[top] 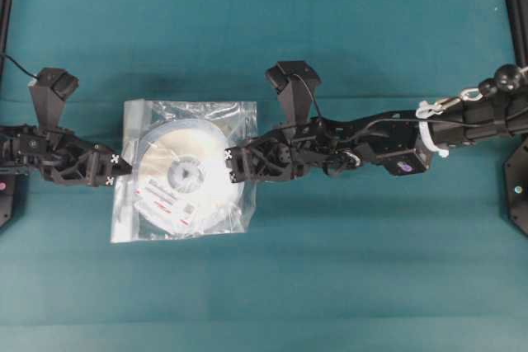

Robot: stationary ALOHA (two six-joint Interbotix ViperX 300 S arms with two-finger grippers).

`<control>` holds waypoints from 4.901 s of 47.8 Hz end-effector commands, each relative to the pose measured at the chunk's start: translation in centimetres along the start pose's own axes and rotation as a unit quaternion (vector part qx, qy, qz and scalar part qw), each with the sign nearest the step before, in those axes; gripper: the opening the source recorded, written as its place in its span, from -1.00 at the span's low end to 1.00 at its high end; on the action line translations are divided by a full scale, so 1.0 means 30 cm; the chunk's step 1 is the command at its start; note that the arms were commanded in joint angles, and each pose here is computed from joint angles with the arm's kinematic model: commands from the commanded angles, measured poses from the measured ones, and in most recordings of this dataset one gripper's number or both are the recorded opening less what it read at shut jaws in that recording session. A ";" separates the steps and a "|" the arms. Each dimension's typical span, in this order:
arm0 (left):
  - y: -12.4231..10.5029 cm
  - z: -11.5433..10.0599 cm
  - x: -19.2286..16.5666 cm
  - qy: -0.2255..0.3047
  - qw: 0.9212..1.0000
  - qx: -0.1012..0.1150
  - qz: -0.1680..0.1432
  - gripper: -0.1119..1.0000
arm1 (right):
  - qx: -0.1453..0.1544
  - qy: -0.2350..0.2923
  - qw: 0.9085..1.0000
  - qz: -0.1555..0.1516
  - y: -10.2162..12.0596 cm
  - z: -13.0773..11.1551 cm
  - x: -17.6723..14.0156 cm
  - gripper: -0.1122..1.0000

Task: Take out the reel from the clear zip bag.
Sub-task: 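Insert the right gripper into the bag and grip the reel rim, then pull the reel rightward out of the bag while left gripper holds bag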

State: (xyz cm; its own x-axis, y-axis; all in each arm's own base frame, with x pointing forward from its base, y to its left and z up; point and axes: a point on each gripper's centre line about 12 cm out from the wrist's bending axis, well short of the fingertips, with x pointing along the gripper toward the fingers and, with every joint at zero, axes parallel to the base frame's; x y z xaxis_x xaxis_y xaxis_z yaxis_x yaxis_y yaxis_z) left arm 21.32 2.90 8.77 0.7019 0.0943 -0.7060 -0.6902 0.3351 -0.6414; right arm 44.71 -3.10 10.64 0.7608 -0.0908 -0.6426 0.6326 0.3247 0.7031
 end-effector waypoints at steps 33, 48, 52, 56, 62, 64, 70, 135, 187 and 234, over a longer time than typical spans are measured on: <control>-0.022 0.009 0.002 -0.005 1.000 0.003 -0.012 -0.77 | -0.004 0.018 1.000 -0.015 -0.023 -0.020 -0.036 -0.75; -0.022 0.009 0.002 -0.005 1.000 0.003 -0.011 -0.77 | -0.001 0.017 1.000 -0.019 -0.046 -0.032 -0.064 -0.75; -0.022 0.009 0.002 -0.005 1.000 0.003 -0.011 -0.77 | -0.001 0.016 1.000 -0.017 -0.046 -0.031 -0.070 -0.75; -0.022 0.009 0.002 -0.005 1.000 0.003 -0.011 -0.77 | -0.002 0.014 1.000 -0.016 -0.050 -0.030 -0.079 -0.75; -0.022 0.009 0.002 -0.005 1.000 0.003 -0.011 -0.77 | -0.002 0.012 1.000 -0.015 -0.053 -0.030 -0.095 -0.75; -0.024 0.010 0.003 -0.005 1.000 0.003 -0.012 -0.77 | -0.002 0.013 1.000 -0.015 -0.058 -0.031 -0.103 -0.75; -0.022 0.009 0.002 -0.005 1.000 0.003 -0.011 -0.77 | -0.002 0.013 1.000 -0.017 -0.068 -0.034 -0.124 -0.75; -0.024 0.010 0.003 -0.005 1.000 0.002 -0.012 -0.77 | 0.009 0.011 0.999 -0.039 -0.250 -0.061 -0.379 -0.75; -0.026 0.011 0.003 -0.005 1.000 0.001 -0.014 -0.77 | 0.020 0.017 0.999 -0.046 -0.337 -0.088 -0.497 -0.75; -0.028 0.012 0.003 -0.005 1.000 0.001 -0.014 -0.77 | 0.028 0.021 0.998 -0.054 -0.382 -0.093 -0.547 -0.75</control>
State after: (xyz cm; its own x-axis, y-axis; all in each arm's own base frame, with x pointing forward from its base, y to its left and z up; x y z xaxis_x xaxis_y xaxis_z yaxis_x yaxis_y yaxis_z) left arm 21.56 2.90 8.94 0.7084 0.0941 -0.6995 -0.6841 0.3355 -0.6477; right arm 24.37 -2.62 11.83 0.6677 -0.0778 -0.7404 0.7300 0.2634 0.6306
